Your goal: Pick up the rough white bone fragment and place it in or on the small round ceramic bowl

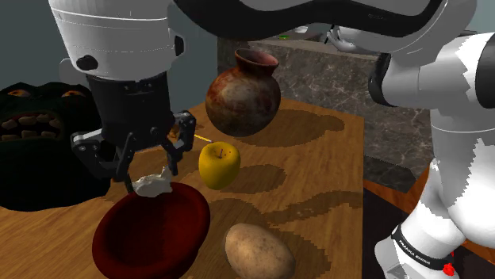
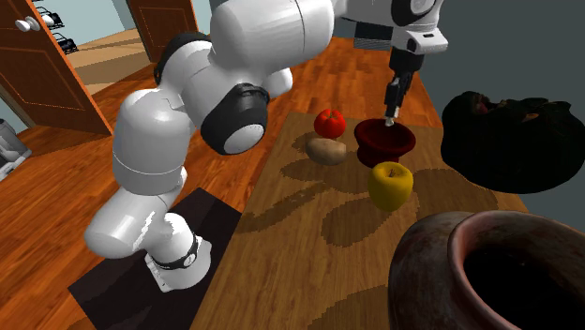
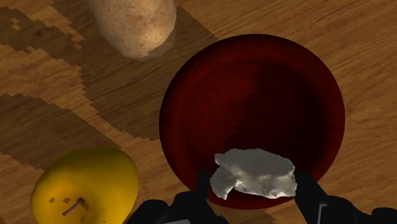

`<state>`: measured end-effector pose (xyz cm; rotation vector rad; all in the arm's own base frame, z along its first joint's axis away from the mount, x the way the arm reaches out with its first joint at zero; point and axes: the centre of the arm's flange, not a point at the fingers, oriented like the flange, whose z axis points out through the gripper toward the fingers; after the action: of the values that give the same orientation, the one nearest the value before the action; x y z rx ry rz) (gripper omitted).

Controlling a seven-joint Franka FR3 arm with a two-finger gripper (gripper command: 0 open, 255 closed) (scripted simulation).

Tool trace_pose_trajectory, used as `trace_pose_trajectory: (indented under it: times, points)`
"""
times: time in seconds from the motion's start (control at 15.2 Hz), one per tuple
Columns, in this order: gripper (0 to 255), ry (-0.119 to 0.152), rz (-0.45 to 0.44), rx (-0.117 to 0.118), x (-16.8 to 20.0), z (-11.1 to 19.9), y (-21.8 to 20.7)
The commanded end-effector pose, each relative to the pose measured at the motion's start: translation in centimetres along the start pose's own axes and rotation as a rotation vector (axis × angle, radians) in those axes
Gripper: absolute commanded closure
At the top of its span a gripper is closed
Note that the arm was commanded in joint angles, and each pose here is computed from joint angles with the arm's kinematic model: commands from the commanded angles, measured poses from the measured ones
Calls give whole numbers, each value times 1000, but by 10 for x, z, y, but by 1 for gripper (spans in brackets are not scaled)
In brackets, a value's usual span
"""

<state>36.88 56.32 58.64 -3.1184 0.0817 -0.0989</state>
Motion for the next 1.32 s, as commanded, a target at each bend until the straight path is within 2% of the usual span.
trace_pose_trajectory:
  times: [0.0,0.79,1.25]
  points:
    - [255,2,5,-6,0,9,-17]
    - [255,2,5,-6,-4,72,-16]
    - [255,2,5,-6,-4,72,-16]
